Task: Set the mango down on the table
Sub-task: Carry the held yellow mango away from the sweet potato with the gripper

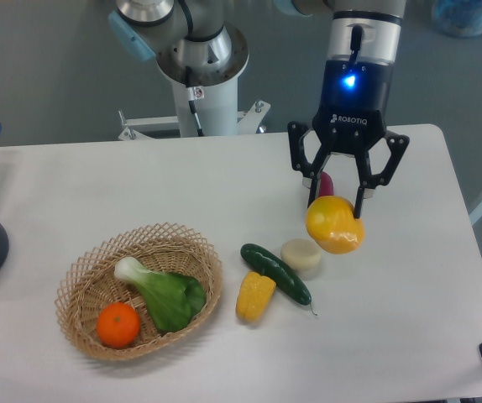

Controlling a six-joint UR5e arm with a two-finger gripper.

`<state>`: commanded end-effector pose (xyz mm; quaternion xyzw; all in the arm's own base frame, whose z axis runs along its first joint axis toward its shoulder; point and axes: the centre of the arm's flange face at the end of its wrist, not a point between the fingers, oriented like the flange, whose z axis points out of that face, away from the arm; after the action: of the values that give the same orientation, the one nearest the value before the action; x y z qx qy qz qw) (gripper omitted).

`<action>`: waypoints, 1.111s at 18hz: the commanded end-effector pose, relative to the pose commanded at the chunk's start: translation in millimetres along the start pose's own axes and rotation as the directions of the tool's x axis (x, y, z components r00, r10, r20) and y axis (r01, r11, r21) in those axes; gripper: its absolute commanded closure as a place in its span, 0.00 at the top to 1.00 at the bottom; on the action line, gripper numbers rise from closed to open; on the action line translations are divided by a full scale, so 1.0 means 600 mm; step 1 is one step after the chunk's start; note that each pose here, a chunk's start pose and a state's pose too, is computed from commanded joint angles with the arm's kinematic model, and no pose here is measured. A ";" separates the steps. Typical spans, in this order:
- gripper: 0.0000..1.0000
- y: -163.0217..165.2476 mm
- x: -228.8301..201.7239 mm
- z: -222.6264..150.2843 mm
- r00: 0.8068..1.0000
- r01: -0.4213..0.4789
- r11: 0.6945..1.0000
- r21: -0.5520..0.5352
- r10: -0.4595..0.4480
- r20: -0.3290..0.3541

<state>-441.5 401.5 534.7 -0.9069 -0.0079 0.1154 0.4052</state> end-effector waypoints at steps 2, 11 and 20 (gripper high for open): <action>0.40 0.006 -0.002 0.001 1.000 -0.006 1.000 -0.004 0.006 -0.001; 0.40 0.041 -0.046 0.000 0.999 -0.031 0.999 -0.023 0.031 0.023; 0.40 0.110 -0.047 0.074 0.979 -0.201 0.967 -0.155 0.200 -0.027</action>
<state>-483.9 386.7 463.0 -0.9326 0.0771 0.1499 0.3190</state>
